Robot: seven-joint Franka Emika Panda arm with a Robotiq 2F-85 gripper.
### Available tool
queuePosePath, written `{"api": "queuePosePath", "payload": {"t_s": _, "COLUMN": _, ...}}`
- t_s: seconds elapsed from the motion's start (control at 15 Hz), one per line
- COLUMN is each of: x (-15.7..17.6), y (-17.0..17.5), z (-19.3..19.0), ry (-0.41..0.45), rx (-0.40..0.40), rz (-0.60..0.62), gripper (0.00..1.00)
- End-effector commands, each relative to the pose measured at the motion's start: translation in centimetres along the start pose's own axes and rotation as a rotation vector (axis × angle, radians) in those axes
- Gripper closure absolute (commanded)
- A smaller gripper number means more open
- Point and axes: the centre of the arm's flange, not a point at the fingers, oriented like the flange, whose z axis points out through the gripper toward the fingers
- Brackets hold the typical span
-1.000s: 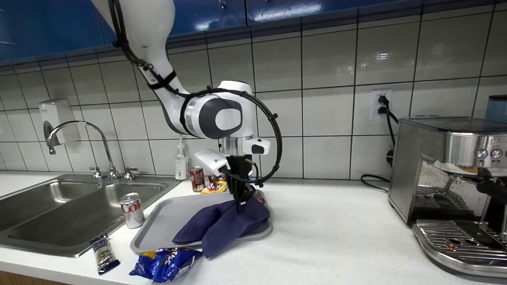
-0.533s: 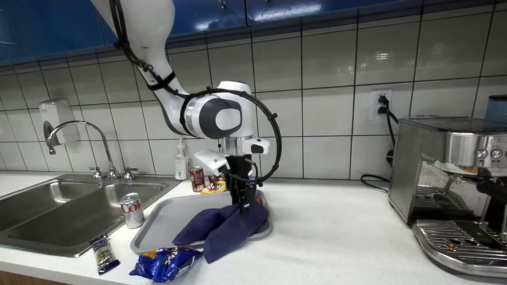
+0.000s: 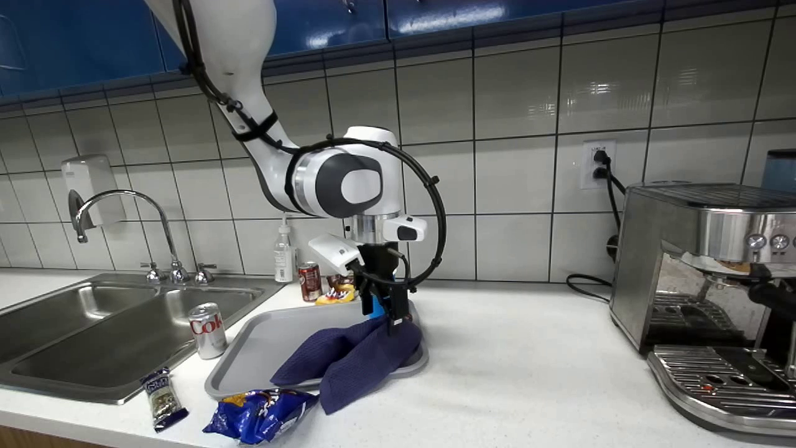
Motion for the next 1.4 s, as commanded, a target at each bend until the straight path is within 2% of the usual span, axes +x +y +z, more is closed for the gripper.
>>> {"api": "queuePosePath", "payload": {"t_s": 0.0, "x": 0.1, "y": 1.3, "z": -1.3, "ry": 0.019, "rx": -0.003, "rz": -0.020, "gripper": 0.00}}
{"api": "queuePosePath", "payload": {"t_s": 0.6, "x": -0.1, "y": 4.7, "z": -4.4, "ry": 0.055, "rx": 0.032, "rz": -0.077, "gripper": 0.00}}
{"api": "queuePosePath", "payload": {"t_s": 1.33, "x": -2.1, "y": 7.7, "z": -6.9, "ry": 0.080, "rx": 0.055, "rz": -0.181, "gripper": 0.00}}
